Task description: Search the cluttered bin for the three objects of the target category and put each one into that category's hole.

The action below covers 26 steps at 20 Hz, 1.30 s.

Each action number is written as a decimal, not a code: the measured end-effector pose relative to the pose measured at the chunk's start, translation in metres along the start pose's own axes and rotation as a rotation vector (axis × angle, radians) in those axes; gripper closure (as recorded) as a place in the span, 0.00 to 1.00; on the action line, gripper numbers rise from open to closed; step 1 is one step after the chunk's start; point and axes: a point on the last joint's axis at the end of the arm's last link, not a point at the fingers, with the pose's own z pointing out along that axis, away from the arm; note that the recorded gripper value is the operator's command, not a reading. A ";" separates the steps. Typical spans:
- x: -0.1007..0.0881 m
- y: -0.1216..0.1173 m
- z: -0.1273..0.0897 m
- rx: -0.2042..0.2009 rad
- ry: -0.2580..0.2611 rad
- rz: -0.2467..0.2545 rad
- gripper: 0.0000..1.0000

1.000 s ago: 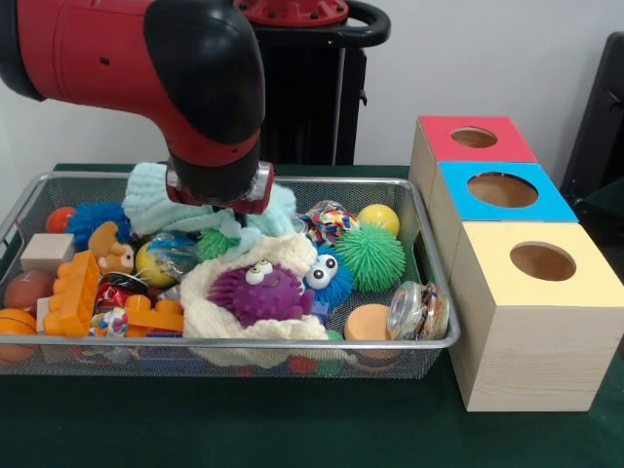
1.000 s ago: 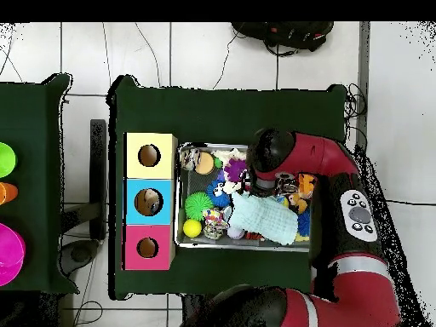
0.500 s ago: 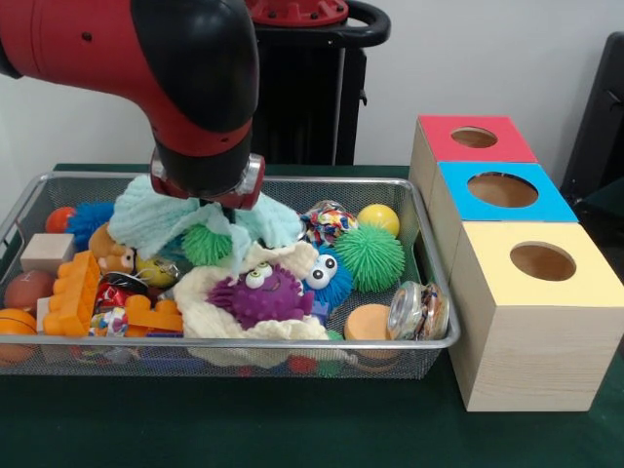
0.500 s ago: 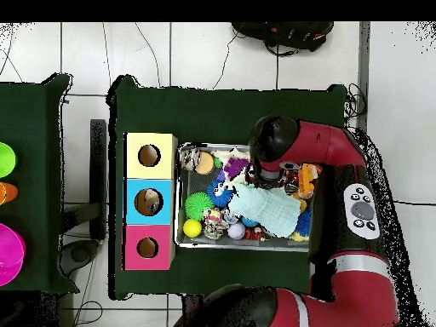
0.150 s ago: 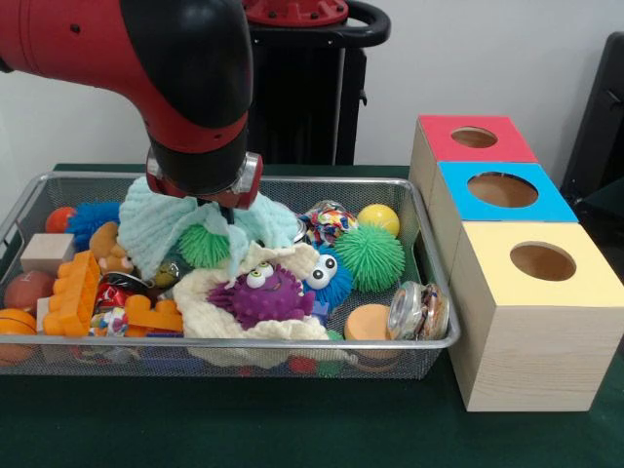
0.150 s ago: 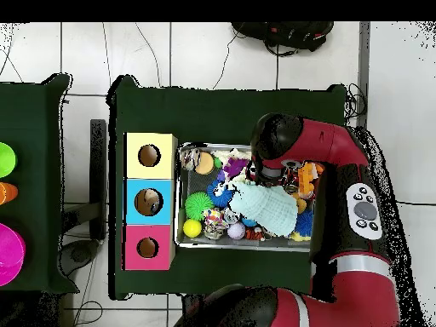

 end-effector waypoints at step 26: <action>0.059 0.146 -0.022 -0.047 0.004 0.201 1.00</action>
